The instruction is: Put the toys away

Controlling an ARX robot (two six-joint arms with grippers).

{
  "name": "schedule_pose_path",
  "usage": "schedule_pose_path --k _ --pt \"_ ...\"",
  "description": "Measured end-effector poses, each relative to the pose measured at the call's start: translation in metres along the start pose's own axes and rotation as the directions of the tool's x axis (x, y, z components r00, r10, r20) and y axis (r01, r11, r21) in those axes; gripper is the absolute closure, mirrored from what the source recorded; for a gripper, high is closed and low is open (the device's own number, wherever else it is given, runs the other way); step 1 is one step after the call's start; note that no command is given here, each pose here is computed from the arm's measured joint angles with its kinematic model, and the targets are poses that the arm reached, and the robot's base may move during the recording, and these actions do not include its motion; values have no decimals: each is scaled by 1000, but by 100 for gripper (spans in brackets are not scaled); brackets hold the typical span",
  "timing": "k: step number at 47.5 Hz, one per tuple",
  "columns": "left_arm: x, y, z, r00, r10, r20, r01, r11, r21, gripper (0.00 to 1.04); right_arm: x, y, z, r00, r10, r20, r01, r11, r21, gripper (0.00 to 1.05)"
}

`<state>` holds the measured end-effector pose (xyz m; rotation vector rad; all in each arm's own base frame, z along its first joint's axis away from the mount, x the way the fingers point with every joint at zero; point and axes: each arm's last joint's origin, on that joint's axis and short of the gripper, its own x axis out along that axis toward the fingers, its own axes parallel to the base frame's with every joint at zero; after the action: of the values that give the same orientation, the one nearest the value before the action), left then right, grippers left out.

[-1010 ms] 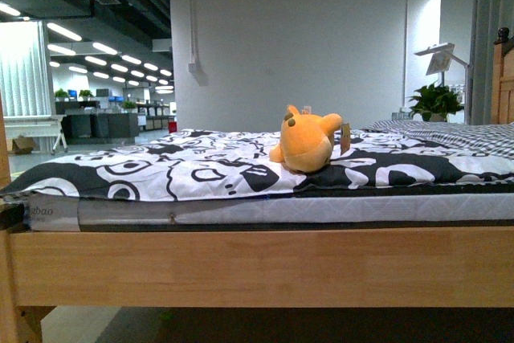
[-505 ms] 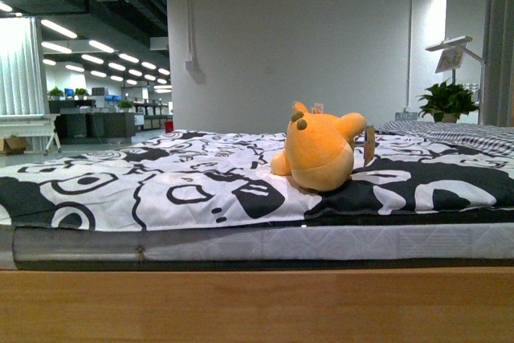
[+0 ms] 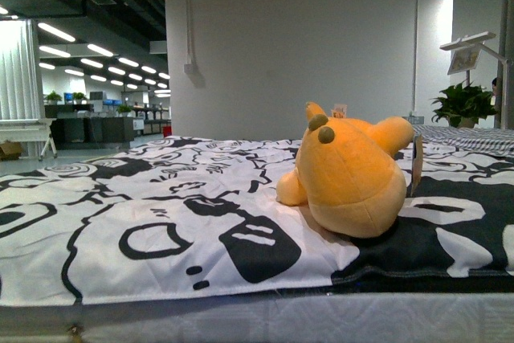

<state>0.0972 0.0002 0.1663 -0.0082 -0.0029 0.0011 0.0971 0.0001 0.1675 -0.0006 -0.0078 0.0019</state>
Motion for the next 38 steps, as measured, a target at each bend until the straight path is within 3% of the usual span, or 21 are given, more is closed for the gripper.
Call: schedule_pose_path --k 16,20,24,38 --pt "0 0 0 1000 -1 0 1 1000 0 6 0 0 0 1000 0 0 0 1000 0 0" --pt "0 0 0 1000 -1 0 1 1000 0 6 2 -1 -3 990 121 -72 -114 989 96 0" --pt "0 0 0 1000 0 0 0 1000 0 6 5 -4 -1 986 145 -81 -132 981 141 0" --pt "0 0 0 1000 0 0 0 1000 0 6 35 -18 50 994 97 43 -103 982 157 0"
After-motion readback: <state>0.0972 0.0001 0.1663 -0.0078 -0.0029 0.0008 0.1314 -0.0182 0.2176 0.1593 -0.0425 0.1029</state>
